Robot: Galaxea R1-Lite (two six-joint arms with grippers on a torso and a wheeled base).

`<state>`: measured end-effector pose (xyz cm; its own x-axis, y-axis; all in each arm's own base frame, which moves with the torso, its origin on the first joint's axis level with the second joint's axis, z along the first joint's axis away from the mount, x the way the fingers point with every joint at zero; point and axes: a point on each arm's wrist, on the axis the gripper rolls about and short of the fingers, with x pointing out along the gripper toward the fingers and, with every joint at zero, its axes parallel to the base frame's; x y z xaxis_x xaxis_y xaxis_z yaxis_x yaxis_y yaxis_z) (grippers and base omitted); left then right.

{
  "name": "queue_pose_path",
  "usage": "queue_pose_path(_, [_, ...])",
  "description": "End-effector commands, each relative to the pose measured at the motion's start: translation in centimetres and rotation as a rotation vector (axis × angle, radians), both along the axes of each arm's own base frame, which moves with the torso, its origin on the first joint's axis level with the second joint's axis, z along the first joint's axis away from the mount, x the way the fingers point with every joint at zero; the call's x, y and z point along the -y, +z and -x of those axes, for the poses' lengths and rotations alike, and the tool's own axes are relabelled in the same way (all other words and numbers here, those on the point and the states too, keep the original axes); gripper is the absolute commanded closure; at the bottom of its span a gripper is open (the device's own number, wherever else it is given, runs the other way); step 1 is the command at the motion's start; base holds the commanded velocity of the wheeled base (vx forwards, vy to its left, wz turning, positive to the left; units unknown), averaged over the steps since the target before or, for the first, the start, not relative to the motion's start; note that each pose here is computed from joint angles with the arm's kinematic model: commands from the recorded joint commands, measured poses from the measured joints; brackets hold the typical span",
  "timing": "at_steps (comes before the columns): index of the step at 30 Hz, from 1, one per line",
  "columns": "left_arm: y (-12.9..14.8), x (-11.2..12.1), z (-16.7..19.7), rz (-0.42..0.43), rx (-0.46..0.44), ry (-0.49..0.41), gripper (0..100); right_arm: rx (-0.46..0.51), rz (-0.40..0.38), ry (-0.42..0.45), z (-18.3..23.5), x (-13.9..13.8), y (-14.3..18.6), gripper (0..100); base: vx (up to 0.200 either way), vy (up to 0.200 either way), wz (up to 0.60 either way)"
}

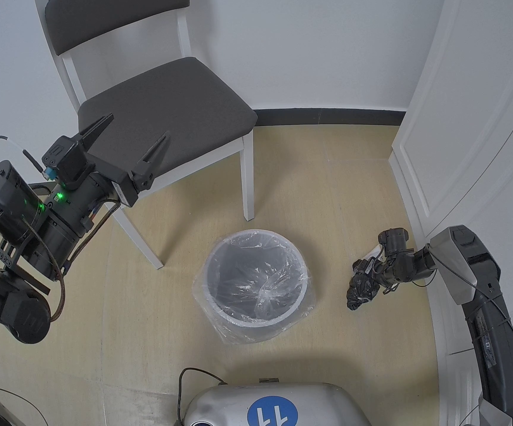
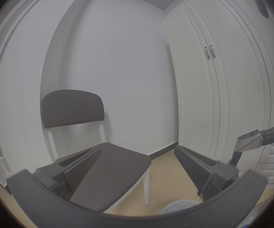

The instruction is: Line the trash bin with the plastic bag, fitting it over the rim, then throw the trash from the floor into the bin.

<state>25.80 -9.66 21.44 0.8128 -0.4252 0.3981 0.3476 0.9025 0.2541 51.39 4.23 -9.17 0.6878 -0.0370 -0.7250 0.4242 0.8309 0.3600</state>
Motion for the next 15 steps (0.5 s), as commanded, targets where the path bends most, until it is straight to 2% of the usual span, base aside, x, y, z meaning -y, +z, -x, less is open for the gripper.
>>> queue_pose_path(1, [0.12,-0.04,0.10,0.002,0.004,0.000,0,-0.003,0.004,0.004,-0.02,-0.06,0.05,0,0.000,0.000,0.00])
queue_pose_path(4, [-0.13,0.11,-0.06,-0.003,-0.004,-0.003,0,-0.037,0.008,0.005,-0.07,-0.06,0.04,0,0.000,0.000,0.00])
queue_pose_path(5, [-0.22,0.21,-0.09,-0.004,-0.007,-0.007,0,-0.077,0.011,0.005,-0.11,-0.06,0.10,0,0.000,0.000,0.00])
queue_pose_path(6, [-0.26,0.23,-0.12,-0.005,-0.008,-0.007,0,-0.098,0.013,0.006,-0.12,-0.06,0.16,100,0.000,0.000,0.00])
queue_pose_path(10, [-0.56,0.38,-0.30,-0.019,-0.013,-0.005,0,-0.161,0.019,0.011,-0.03,-0.45,-0.02,100,0.000,0.000,0.00])
queue_pose_path(15, [-0.73,0.69,-0.27,-0.026,-0.016,-0.014,0,-0.162,0.025,0.006,-0.02,-0.43,-0.03,100,0.000,0.000,0.00])
